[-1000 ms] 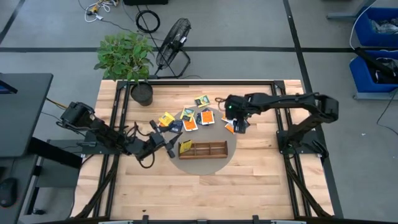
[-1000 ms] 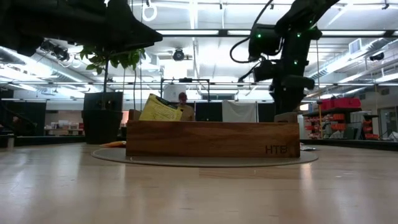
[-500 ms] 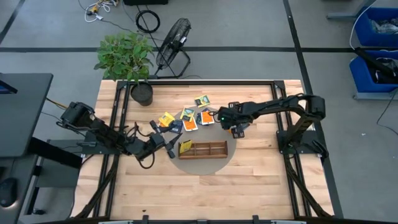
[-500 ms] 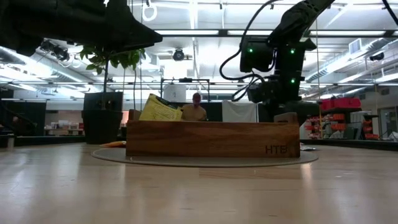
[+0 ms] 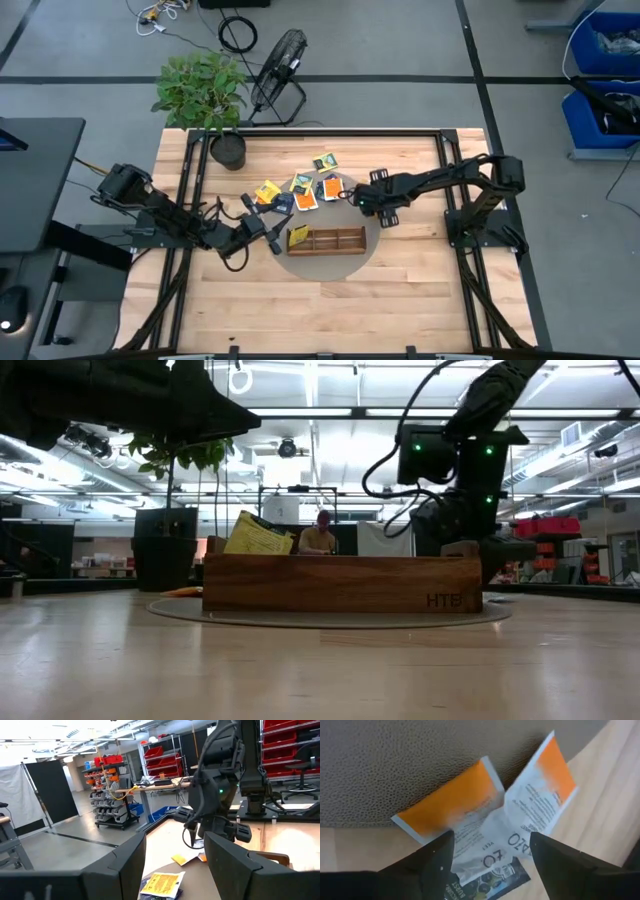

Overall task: Pick & Place Tea
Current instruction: Put the orange tea bag into the middle section of the wooden organizer

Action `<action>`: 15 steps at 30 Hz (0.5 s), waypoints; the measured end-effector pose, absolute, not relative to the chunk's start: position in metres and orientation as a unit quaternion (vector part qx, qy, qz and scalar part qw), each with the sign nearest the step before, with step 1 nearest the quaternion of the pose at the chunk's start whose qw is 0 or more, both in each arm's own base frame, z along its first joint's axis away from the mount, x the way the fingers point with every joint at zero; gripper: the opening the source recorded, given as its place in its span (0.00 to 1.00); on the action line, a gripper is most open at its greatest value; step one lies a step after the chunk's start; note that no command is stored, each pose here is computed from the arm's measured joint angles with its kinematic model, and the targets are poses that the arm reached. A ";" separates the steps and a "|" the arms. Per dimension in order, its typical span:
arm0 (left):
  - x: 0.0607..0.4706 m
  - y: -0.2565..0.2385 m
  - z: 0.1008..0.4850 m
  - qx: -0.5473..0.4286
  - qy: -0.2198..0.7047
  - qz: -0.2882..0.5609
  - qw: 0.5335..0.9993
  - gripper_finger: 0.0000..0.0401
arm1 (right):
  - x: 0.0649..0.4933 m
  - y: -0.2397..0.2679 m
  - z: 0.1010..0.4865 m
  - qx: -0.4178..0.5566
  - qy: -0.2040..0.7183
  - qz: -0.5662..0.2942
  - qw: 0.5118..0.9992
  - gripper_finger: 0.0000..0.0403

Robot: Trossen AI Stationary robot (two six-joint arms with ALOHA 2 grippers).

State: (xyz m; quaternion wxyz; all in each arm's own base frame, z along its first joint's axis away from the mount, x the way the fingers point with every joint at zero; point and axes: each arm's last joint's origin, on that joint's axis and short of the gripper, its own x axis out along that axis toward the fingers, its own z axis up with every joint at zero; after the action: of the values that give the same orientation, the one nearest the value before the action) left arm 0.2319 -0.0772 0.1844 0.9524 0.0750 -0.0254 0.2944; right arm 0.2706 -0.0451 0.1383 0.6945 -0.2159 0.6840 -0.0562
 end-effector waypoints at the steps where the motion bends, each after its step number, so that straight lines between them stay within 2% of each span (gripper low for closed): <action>1: 0.232 -0.077 0.184 0.076 -0.025 0.294 0.952 0.51 | 0.270 -0.044 0.137 -0.223 0.682 -0.061 0.693 0.67; 15: 0.232 -0.077 0.185 0.078 -0.025 0.295 0.952 0.51 | 0.273 -0.033 0.140 -0.244 0.677 -0.072 0.690 0.66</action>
State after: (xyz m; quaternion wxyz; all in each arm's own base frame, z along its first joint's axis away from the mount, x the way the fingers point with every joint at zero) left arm 0.2318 -0.0772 0.1846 0.9521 0.0780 -0.0248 0.2945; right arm 0.2732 -0.0326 0.1398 0.6902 -0.2443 0.6774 -0.0719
